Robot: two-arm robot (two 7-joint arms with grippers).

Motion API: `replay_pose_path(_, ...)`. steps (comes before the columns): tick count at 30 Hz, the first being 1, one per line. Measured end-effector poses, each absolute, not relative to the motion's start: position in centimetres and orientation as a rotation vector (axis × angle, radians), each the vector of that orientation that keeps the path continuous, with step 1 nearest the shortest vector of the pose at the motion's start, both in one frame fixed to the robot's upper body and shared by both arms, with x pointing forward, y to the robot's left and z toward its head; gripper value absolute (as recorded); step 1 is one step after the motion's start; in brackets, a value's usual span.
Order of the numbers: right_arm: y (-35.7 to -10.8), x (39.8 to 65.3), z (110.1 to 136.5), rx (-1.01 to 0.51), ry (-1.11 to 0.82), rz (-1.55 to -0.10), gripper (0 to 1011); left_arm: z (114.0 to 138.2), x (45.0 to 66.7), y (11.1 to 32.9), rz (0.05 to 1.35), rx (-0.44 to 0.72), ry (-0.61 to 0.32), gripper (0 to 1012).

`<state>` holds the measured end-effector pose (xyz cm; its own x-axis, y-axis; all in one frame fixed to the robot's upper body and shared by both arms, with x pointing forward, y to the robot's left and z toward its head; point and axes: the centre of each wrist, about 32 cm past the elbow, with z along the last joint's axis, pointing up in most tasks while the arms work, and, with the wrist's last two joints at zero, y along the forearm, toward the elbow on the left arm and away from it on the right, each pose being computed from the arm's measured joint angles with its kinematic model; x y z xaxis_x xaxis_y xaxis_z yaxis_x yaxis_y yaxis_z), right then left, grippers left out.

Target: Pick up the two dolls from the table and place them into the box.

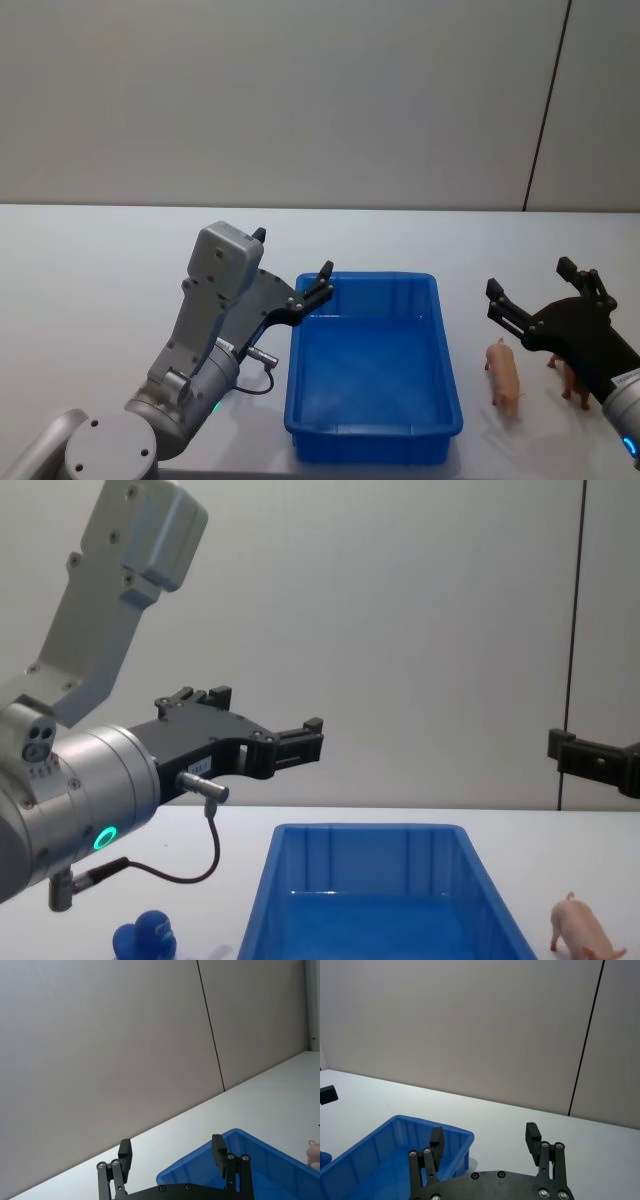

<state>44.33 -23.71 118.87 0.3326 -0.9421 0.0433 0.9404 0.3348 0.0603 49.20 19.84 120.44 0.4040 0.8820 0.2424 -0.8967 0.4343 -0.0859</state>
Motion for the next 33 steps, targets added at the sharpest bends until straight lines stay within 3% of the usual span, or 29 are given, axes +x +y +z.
replay_pose_path(20, -24.0, 44.8, 118.9, 0.023, -0.075, -1.232, 1001, 120.4, 49.2, 19.8, 1.124, 0.061, -0.268, 1001)
replay_pose_path(33, -26.8, 46.6, 118.8, -0.046, -0.062, -1.234, 1001, 120.4, 49.2, 19.8, 1.124, 0.061, -0.268, 1001)
